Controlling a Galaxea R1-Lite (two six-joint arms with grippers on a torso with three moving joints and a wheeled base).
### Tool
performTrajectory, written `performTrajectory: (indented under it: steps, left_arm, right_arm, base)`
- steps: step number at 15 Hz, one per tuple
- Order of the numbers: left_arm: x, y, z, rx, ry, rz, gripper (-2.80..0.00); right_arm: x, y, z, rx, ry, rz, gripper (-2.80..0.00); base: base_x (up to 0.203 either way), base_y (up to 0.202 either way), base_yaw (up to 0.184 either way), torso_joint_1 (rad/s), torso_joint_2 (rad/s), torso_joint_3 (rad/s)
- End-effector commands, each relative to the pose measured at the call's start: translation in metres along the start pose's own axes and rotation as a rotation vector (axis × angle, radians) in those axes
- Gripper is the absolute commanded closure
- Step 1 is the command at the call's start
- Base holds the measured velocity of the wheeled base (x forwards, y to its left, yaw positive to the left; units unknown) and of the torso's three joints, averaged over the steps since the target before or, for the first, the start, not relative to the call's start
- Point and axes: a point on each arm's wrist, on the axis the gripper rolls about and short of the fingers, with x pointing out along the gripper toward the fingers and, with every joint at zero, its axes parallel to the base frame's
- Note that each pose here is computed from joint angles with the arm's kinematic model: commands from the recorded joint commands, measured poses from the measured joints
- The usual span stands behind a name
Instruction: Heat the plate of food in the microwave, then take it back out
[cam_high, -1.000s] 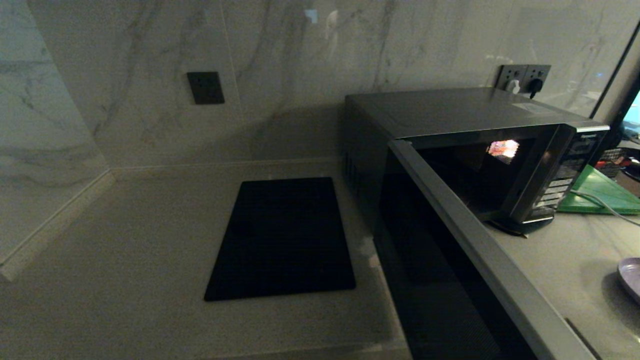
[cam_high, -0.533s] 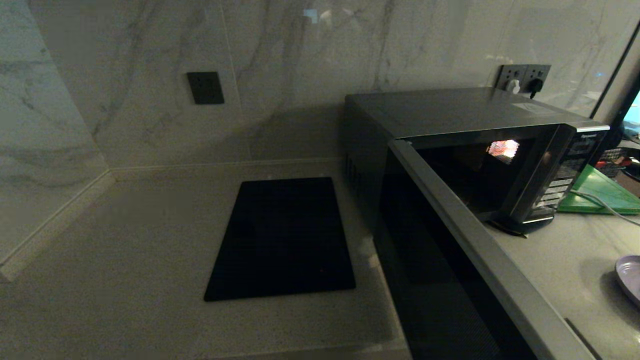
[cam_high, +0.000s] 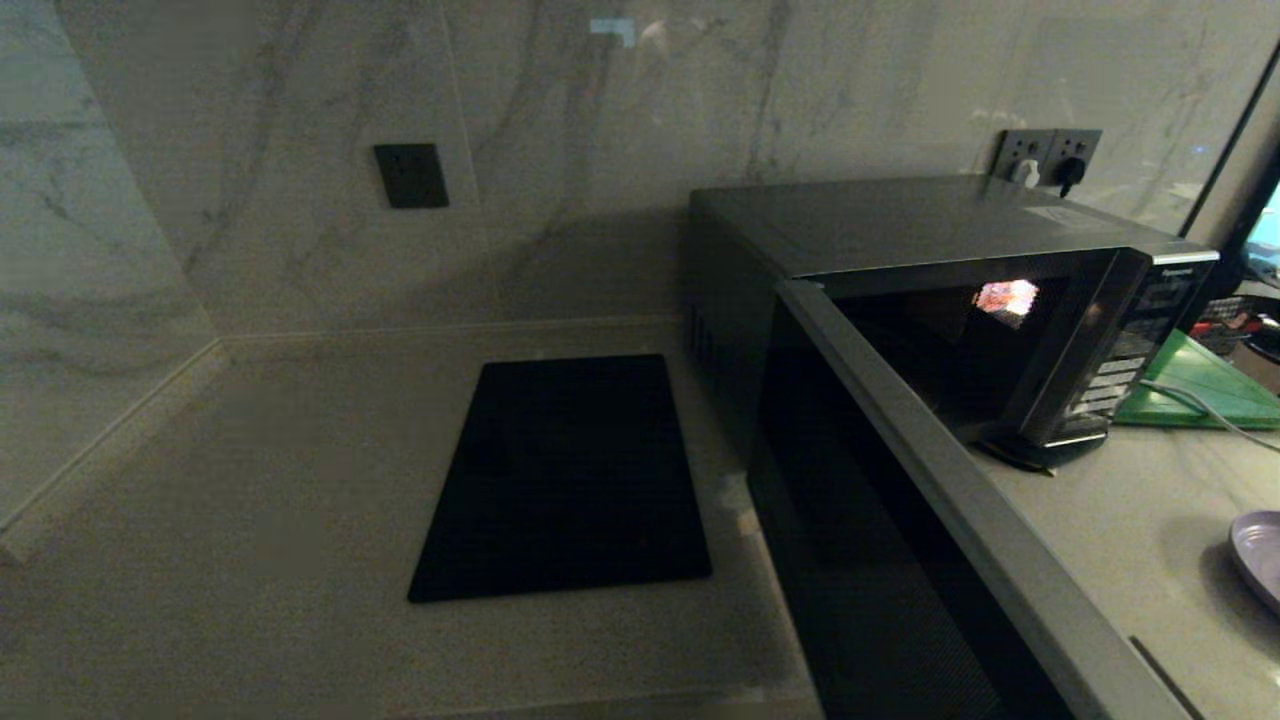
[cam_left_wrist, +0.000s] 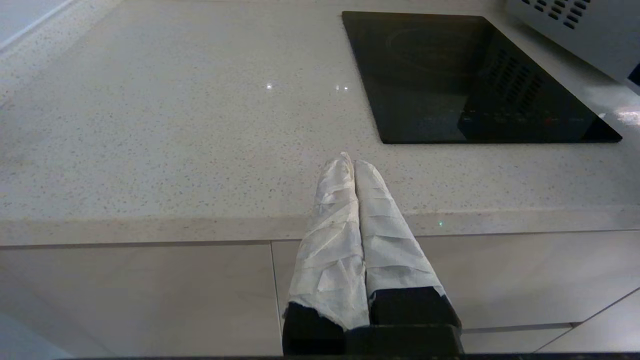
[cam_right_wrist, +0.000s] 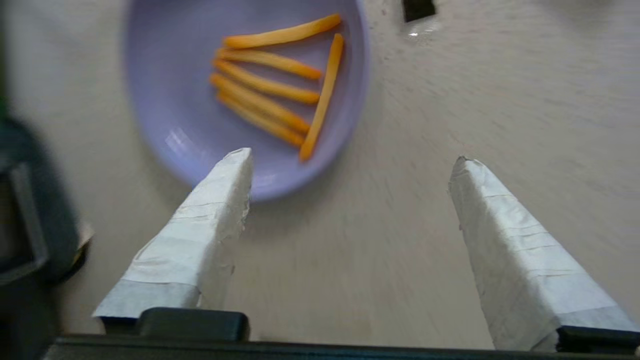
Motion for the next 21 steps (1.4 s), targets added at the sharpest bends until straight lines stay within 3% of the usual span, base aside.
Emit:
performTrajectory:
  steps: [1, 3, 4, 11, 14, 16, 19, 21]
  left_arm:
    - [0.000, 0.000, 0.000, -0.001, 0.000, 0.001, 0.00]
    - [0.000, 0.000, 0.000, -0.001, 0.001, 0.001, 0.00]
    - [0.000, 0.000, 0.000, -0.001, 0.001, 0.001, 0.00]
    - [0.000, 0.000, 0.000, -0.001, 0.001, 0.001, 0.00]
    - [0.000, 0.000, 0.000, -0.001, 0.001, 0.001, 0.00]
    - [0.000, 0.000, 0.000, -0.001, 0.000, 0.001, 0.00]
    - [0.000, 0.000, 0.000, -0.001, 0.001, 0.001, 0.00]
    - [0.000, 0.000, 0.000, -0.001, 0.000, 0.001, 0.00]
  right_arm:
    - [-0.060, -0.011, -0.015, -0.026, -0.119, 0.073, -2.80]
    - [-0.080, -0.016, -0.024, -0.092, -0.146, 0.087, -2.80]
    - [-0.085, -0.014, -0.030, -0.149, -0.151, 0.100, 0.00]
    - [-0.111, -0.006, -0.047, -0.269, -0.196, 0.188, 0.00]
    - [-0.129, 0.009, -0.057, -0.371, -0.231, 0.273, 0.00]
    - [-0.159, 0.032, -0.066, -0.450, -0.279, 0.419, 0.00]
    - [-0.230, 0.064, -0.090, -0.581, -0.289, 0.762, 0.00]
    - [-0.288, 0.067, -0.098, -0.646, -0.245, 0.990, 0.00]
  base:
    - [0.000, 0.000, 0.000, 0.000, 0.00, 0.000]
    - [0.000, 0.000, 0.000, 0.000, 0.00, 0.000]
    - [0.000, 0.000, 0.000, 0.000, 0.00, 0.000]
    - [0.000, 0.000, 0.000, 0.000, 0.00, 0.000]
    - [0.000, 0.000, 0.000, 0.000, 0.00, 0.000]
    - [0.000, 0.000, 0.000, 0.000, 0.00, 0.000]
    - [0.000, 0.000, 0.000, 0.000, 0.00, 0.000]
    - [0.000, 0.000, 0.000, 0.000, 0.00, 0.000]
